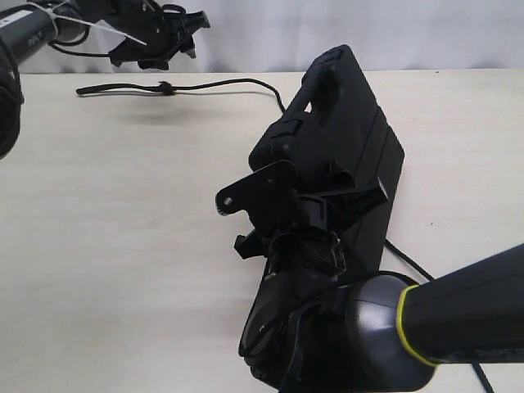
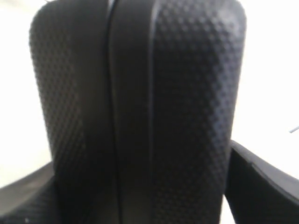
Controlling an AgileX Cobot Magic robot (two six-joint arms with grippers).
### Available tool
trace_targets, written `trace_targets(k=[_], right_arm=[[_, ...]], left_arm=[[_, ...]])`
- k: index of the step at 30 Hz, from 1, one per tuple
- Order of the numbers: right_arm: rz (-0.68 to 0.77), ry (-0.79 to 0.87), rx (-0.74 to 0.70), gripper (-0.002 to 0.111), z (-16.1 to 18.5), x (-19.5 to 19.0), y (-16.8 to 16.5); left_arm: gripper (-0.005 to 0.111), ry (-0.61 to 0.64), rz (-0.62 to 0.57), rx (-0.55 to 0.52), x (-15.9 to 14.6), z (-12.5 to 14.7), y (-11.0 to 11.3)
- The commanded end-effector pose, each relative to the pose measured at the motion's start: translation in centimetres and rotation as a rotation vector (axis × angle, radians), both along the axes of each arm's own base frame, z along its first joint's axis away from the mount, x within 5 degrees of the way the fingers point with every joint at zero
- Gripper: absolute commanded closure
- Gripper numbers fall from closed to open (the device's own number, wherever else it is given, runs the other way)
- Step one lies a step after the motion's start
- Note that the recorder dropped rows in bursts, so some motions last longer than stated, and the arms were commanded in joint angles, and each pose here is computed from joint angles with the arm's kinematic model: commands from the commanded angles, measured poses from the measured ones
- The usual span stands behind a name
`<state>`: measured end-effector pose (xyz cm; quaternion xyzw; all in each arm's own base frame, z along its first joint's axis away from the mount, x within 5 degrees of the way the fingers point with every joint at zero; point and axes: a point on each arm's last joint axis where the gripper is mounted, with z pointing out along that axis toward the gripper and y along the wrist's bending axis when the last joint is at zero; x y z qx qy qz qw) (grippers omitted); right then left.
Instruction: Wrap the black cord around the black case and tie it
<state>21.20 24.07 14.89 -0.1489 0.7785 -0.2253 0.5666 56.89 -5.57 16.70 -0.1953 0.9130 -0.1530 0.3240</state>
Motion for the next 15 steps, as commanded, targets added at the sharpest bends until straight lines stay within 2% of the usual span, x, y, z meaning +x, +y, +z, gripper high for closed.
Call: trace_targets(k=[1,5,8,15], right_arm=[[0.016,-0.032,0.025,0.104,0.7,0.1,0.2],[0.016,-0.032,0.025,0.104,0.7,0.1,0.2],[0.016,-0.032,0.025,0.104,0.7,0.1,0.2],[0.018,-0.03,0.015,0.104,0.7,0.1,0.2]], left_arm=[[0.054,-0.165,0.06,-0.019,1.8,-2.1,1.1],[0.054,-0.182,0.079,0.003,2.3,-5.3,2.2],[0.054,-0.217,0.062,0.06,2.5,-5.2,2.2],[0.054,-0.115,-0.04,0.156,1.8,-5.8,2.0]])
